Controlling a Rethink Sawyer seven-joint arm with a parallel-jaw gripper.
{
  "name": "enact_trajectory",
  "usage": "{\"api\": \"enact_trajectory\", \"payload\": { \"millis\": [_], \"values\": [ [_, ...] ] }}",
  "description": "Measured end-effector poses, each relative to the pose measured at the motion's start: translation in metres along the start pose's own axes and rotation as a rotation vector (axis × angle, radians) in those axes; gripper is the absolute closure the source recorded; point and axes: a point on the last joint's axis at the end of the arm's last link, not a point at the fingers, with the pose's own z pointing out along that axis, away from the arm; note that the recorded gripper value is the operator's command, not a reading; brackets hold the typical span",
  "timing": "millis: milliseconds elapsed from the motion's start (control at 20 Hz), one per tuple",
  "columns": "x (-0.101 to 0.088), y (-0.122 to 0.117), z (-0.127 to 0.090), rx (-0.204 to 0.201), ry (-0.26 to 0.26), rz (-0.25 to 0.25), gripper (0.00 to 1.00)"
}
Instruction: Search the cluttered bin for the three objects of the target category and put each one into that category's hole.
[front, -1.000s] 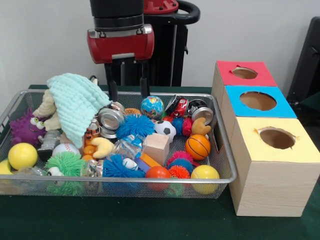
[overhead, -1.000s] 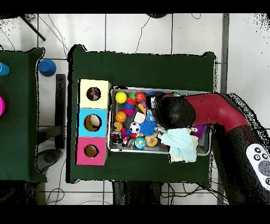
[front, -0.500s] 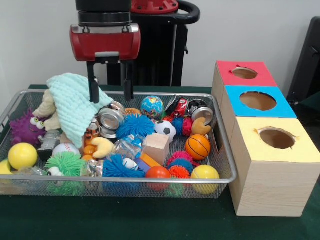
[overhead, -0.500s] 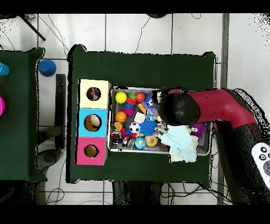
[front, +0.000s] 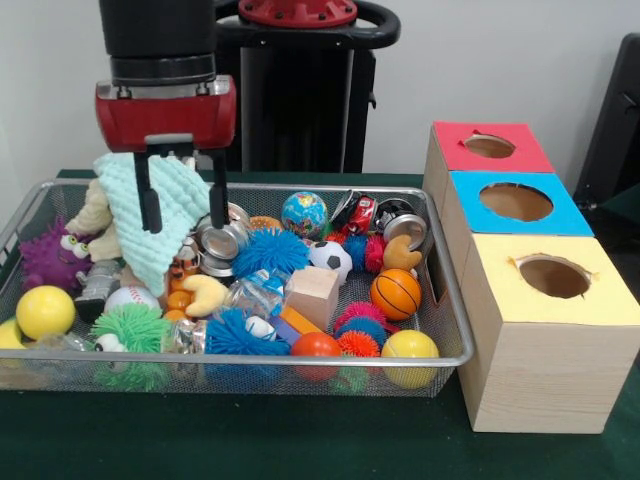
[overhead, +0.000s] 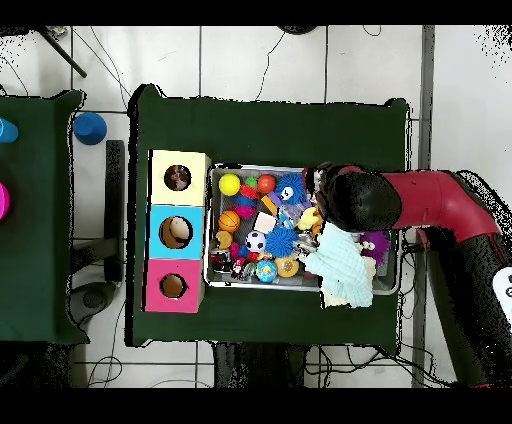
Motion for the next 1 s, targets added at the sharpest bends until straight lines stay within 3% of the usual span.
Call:
{"api": "enact_trajectory", "payload": {
  "millis": [300, 1000],
  "values": [
    [0.011, -0.009, 0.025, -0.037, 0.020, 0.037, 0.00],
    [0.032, 0.007, 0.064, -0.099, 0.071, 0.045, 0.00]
  ]
}}
